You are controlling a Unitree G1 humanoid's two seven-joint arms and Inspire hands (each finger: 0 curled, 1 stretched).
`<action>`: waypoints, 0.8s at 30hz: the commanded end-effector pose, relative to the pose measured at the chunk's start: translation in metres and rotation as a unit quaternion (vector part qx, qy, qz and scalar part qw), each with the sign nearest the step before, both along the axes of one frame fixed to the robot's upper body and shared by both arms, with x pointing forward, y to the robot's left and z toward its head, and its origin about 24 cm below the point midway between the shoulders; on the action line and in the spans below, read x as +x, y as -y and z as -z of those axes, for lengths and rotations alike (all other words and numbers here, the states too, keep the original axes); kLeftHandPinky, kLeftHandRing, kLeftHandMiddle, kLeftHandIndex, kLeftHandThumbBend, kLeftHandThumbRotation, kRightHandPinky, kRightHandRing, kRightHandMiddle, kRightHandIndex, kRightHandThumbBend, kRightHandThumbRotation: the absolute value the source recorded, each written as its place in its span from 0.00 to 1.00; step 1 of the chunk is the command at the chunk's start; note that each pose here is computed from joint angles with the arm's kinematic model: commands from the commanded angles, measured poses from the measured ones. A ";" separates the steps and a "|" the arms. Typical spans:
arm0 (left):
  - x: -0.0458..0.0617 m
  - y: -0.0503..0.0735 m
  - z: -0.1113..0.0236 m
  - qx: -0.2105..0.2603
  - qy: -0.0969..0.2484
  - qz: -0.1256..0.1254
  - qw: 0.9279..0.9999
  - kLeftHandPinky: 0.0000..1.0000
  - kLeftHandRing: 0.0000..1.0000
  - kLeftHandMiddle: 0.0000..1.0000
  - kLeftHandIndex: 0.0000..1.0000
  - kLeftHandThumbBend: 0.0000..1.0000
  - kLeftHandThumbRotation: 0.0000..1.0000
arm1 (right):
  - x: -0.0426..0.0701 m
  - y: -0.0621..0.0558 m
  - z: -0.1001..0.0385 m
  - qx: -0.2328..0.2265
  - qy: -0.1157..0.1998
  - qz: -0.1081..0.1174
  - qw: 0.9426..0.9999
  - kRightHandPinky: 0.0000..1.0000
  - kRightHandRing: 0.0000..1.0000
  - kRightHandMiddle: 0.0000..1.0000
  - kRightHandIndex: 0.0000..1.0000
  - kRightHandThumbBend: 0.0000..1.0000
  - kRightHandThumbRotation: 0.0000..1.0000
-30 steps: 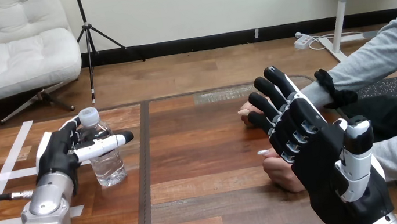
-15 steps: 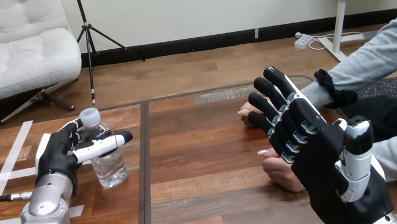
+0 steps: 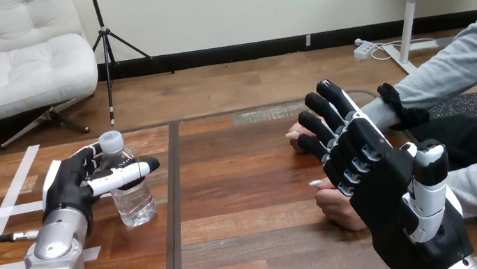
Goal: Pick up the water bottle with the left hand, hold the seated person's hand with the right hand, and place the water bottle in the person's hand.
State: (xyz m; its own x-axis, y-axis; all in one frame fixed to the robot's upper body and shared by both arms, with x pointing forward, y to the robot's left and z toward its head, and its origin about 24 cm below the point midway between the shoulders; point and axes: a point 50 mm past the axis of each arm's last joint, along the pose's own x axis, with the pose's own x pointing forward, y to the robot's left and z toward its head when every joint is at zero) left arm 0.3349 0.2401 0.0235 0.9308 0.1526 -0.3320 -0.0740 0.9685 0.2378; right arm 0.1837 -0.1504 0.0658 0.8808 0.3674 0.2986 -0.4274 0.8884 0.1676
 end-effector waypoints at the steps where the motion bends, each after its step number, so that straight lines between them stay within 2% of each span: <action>1: 0.017 0.003 -0.031 0.010 0.057 0.008 0.998 0.66 0.72 0.74 0.73 0.89 0.00 | 0.004 -0.001 -0.016 0.008 0.043 0.002 0.999 1.00 1.00 1.00 0.99 0.99 1.00; 4: 0.017 0.004 -0.032 0.011 0.063 0.004 0.998 0.59 0.67 0.70 0.70 0.88 0.00 | 0.004 -0.001 -0.016 0.009 0.044 0.002 0.999 1.00 1.00 1.00 1.00 0.99 1.00; 5: 0.017 0.004 -0.032 0.012 0.065 0.003 0.998 0.54 0.62 0.66 0.67 0.87 0.00 | 0.004 -0.001 -0.016 0.009 0.044 0.002 0.999 1.00 1.00 1.00 1.00 0.99 1.00; 13: 0.016 0.006 -0.035 0.037 0.080 0.005 0.996 0.40 0.46 0.52 0.54 0.79 0.00 | 0.004 -0.001 -0.016 0.009 0.043 0.002 0.999 1.00 1.00 1.00 1.00 0.99 1.00; 24: 0.016 0.006 -0.034 0.040 0.085 0.004 0.996 0.34 0.39 0.45 0.46 0.74 0.00 | 0.004 -0.001 -0.016 0.009 0.041 0.003 0.999 1.00 1.00 1.00 1.00 0.99 1.00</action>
